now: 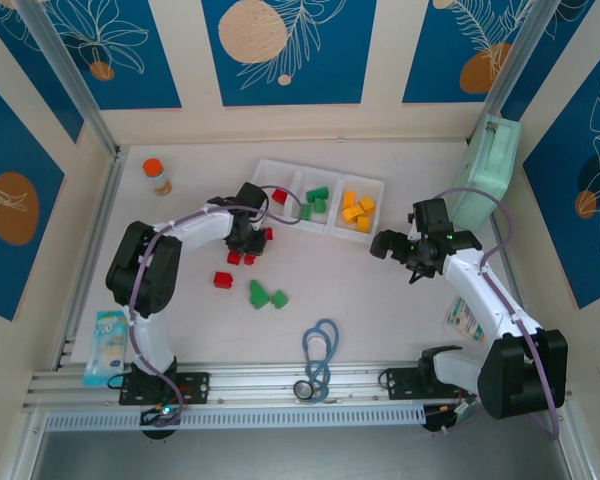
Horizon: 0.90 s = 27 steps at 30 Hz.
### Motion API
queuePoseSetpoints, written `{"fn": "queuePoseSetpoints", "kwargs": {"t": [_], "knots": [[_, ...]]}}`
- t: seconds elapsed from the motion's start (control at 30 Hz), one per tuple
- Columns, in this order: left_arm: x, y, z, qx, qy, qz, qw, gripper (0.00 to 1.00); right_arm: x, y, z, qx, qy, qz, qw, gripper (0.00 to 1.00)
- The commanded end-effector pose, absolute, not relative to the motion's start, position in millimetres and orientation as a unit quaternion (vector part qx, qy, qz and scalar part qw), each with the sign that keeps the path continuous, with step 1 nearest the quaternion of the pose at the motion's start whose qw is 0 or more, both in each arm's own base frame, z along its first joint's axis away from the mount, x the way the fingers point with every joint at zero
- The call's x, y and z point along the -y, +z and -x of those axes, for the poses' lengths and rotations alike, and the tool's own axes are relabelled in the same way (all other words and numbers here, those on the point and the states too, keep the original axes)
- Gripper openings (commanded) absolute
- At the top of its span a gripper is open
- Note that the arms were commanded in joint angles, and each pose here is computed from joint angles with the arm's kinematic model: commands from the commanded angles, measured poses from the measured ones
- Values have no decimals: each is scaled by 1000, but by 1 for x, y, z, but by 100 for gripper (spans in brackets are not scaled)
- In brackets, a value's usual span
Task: Sort the legos into containers by color
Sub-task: Pick up the lego from the center of the table, then place the lego in the container.
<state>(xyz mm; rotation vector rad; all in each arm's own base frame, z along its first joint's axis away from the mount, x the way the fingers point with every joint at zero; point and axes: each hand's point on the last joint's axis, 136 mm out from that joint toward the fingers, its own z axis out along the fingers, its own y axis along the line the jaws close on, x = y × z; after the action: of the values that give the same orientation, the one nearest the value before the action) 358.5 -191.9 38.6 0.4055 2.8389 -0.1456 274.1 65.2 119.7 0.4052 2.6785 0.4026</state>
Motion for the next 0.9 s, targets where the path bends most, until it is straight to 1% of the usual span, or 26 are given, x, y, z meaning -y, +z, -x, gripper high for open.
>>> {"fn": "queuePoseSetpoints", "kwargs": {"t": [0.0,0.17,0.33,0.47,0.6,0.73,0.77,0.87], "knots": [[194,77,-363,-971,-62,-136,188,15,-64,125,-275,-956,145,-146,211,100],[202,117,-382,-957,-76,-133,248,14,-64,128,-275,-954,147,-149,214,100],[211,137,-422,-948,-75,-123,285,15,-67,134,-276,-952,157,-148,216,100],[221,143,-461,-943,-66,-114,306,16,-68,141,-274,-951,159,-146,223,100],[234,145,-496,-940,-65,-114,316,13,-66,146,-270,-948,162,-142,235,99],[237,140,-518,-941,-45,-110,318,13,-68,151,-266,-946,168,-135,240,99],[237,138,-522,-940,-44,-108,321,14,-68,152,-265,-946,169,-133,241,99],[236,133,-532,-938,-44,-101,330,22,-71,158,-262,-944,181,-126,246,99]]}}
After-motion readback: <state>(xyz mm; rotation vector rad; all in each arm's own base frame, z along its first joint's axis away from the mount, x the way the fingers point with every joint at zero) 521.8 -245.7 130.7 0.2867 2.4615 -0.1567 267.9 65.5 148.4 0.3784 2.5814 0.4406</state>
